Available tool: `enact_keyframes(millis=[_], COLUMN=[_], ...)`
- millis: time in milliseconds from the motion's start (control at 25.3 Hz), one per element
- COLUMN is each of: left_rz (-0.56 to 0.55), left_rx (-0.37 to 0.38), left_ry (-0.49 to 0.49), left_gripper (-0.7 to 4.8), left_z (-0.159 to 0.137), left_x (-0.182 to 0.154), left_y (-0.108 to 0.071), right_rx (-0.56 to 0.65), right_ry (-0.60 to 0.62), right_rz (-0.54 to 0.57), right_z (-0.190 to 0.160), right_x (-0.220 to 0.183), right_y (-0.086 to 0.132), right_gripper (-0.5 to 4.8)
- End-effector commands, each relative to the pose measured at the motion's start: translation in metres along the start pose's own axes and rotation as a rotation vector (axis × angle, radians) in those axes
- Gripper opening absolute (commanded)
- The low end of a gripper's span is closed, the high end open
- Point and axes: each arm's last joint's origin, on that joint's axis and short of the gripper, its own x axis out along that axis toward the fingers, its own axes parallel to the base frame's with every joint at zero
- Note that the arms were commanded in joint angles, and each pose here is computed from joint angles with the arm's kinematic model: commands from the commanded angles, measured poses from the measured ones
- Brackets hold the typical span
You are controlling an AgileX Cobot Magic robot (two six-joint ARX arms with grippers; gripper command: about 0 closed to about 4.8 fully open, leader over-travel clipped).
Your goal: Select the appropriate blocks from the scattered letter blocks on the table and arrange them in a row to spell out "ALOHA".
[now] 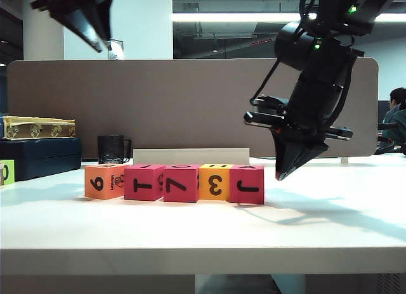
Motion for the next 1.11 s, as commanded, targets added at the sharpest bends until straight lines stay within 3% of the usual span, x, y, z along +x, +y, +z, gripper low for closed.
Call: enact_keyframes(millis=[40, 158, 396, 515, 594, 713, 950, 1109], left_rz=[0.032, 0.063, 0.070, 0.059, 0.047, 0.068, 0.074, 0.088], left_rx=[-0.028, -0.060, -0.078, -0.053, -0.060, -0.076, -0.070, -0.076], left_ry=[0.008, 0.016, 0.103, 0.160, 0.230, 0.283, 0.327, 0.334], left_gripper=[0.83, 0.16, -0.06, -0.06, -0.06, -0.06, -0.06, -0.06], left_z=[-0.002, -0.005, -0.009, -0.013, -0.021, -0.028, -0.036, -0.039], left_x=[-0.003, -0.001, 0.038, 0.063, 0.095, 0.113, 0.129, 0.131], left_y=[0.014, 0.031, 0.046, 0.049, 0.053, 0.062, 0.070, 0.079], right_rx=[-0.006, -0.026, -0.045, -0.079, -0.138, -0.203, -0.307, -0.319], right_ry=[0.024, 0.044, 0.015, 0.012, 0.010, 0.004, -0.043, -0.082], right_rz=[0.012, 0.012, 0.115, 0.181, 0.228, 0.263, 0.168, 0.124], right_z=[0.005, 0.014, 0.022, 0.021, 0.018, 0.015, 0.014, 0.019], right_x=[-0.010, -0.026, -0.059, -0.069, -0.083, -0.092, -0.109, -0.120], right_y=[0.004, 0.007, 0.020, 0.035, 0.058, 0.083, 0.116, 0.123], right_gripper=[-0.04, -0.04, -0.04, -0.04, -0.04, -0.04, -0.04, -0.04])
